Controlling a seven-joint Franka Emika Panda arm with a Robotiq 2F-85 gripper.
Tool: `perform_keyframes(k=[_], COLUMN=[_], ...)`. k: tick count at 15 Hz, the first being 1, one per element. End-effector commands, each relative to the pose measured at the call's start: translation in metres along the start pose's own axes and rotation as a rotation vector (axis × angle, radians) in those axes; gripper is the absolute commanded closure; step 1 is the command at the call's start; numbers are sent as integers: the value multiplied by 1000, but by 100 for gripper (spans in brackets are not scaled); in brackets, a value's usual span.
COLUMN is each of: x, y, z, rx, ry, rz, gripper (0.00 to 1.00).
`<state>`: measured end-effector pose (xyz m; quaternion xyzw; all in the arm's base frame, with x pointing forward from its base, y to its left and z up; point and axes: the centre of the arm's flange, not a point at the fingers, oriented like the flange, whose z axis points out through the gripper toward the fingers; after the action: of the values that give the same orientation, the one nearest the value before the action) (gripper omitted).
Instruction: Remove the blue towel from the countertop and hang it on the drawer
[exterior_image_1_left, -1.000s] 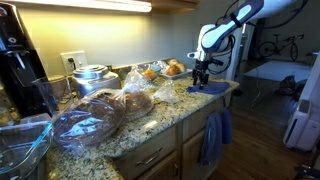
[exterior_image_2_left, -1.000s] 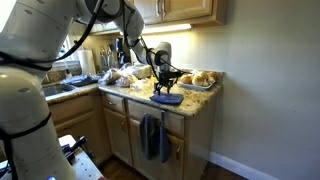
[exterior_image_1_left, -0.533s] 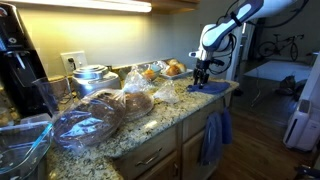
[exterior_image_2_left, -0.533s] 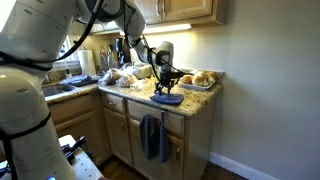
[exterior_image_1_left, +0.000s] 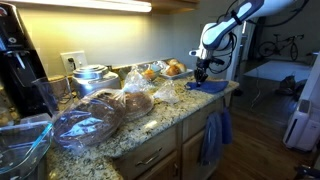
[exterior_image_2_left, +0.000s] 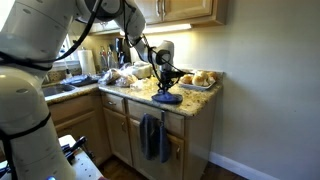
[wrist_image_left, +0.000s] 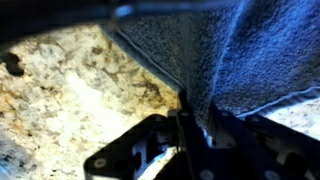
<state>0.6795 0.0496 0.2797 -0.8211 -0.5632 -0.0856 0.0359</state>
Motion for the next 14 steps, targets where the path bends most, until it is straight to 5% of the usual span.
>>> perform_keyframes(k=[1,14], x=[-10,-57], y=[-9,-67], z=[-8,-55], rx=[-1,43], ry=[-15,99], rz=[47,504], gripper=[94,90])
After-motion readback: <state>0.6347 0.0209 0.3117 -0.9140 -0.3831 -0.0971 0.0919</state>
